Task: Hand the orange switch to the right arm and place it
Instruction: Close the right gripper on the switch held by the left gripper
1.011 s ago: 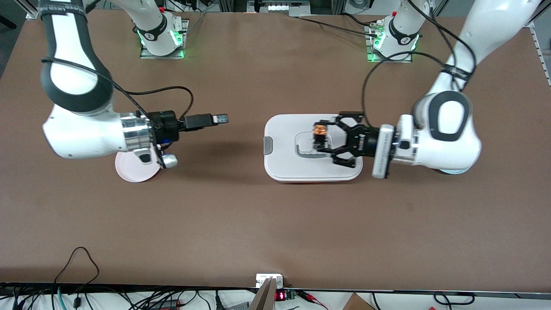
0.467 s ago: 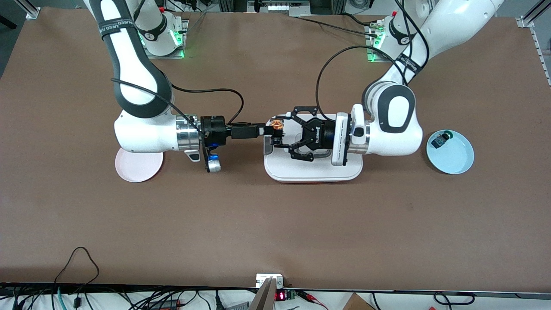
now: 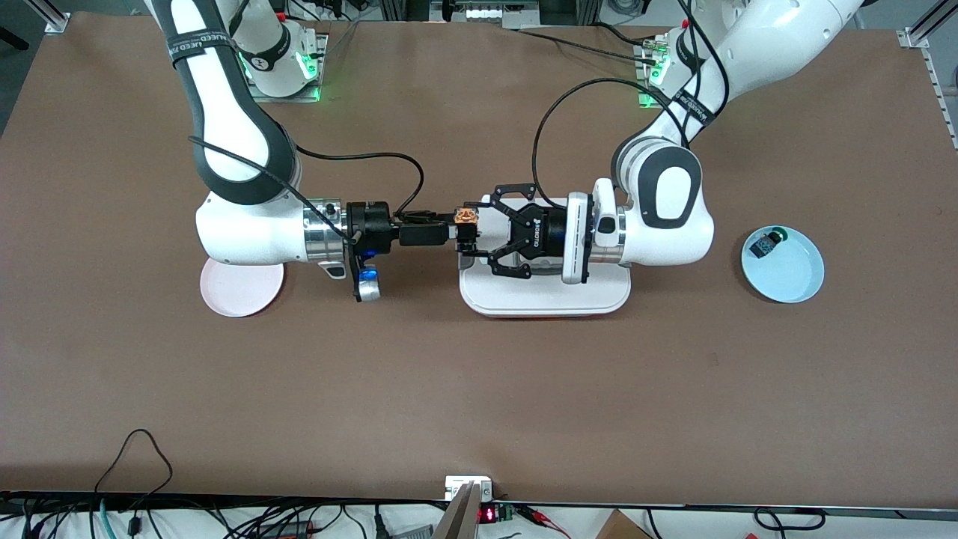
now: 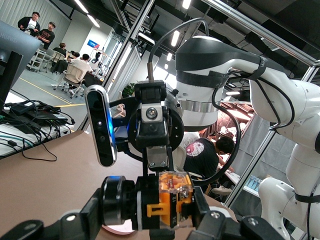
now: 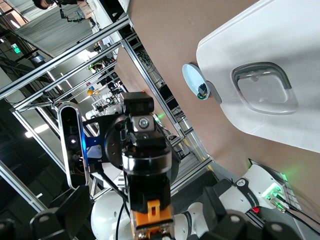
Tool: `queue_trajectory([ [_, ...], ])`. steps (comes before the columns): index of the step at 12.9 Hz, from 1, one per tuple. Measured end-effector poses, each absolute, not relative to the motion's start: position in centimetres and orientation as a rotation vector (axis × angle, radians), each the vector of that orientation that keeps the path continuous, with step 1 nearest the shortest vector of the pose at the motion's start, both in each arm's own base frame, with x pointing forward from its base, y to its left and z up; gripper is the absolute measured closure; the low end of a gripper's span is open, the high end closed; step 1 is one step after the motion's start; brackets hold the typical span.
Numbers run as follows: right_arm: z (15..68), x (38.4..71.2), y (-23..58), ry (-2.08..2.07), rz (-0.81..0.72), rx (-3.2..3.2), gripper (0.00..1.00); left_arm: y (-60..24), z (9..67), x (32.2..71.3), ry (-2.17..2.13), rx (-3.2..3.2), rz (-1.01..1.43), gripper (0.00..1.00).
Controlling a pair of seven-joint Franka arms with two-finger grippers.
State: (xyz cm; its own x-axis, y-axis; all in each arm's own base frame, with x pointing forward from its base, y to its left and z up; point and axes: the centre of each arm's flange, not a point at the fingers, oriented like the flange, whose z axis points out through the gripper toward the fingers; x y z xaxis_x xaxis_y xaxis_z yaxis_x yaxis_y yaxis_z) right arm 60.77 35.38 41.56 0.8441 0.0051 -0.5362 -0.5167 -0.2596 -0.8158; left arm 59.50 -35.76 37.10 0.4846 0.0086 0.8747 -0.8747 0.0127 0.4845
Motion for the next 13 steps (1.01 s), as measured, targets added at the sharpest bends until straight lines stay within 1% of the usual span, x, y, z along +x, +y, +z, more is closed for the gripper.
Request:
queue_trajectory([
  [3,41.45,60.73,35.37,0.394,0.523,-1.776,0.03,-35.77,36.85,59.37,-0.825,1.394,0.823,0.28],
  [4,41.36,60.70,35.36,0.395,0.525,-1.776,0.11,-35.77,36.82,59.35,-0.825,1.394,0.822,0.28],
  [5,41.27,60.68,35.34,0.396,0.526,-1.776,0.11,-35.77,36.80,59.34,-0.825,1.395,0.822,0.28],
  [6,41.20,60.65,35.33,0.396,0.526,-1.776,0.19,-35.78,36.79,59.33,-0.825,1.395,0.821,0.28],
  [7,41.11,60.63,35.31,0.398,0.528,-1.776,0.30,-35.78,36.78,59.33,-0.825,1.395,0.821,0.28],
  [8,41.04,60.61,35.30,0.397,0.527,-1.777,0.30,-35.78,36.78,59.33,-0.825,1.395,0.821,0.28],
  [9,40.98,60.59,35.29,0.397,0.527,-1.777,0.35,-35.78,36.78,59.33,-0.825,1.395,0.821,0.28],
  [10,40.91,60.57,35.27,0.396,0.527,-1.777,0.35,-35.78,36.78,59.33,-0.825,1.395,0.821,0.28],
  [11,40.83,60.55,35.27,0.397,0.528,-1.778,0.40,-35.78,36.78,59.33,-0.825,1.395,0.821,0.28],
  [12,40.75,60.52,35.26,0.396,0.528,-1.778,0.43,-35.78,36.78,59.33,-0.825,1.395,0.821,0.28],
  [13,40.68,60.51,35.23,0.395,0.526,-1.777,0.52,-35.78,36.75,59.31,-0.825,1.395,0.820,0.28],
])
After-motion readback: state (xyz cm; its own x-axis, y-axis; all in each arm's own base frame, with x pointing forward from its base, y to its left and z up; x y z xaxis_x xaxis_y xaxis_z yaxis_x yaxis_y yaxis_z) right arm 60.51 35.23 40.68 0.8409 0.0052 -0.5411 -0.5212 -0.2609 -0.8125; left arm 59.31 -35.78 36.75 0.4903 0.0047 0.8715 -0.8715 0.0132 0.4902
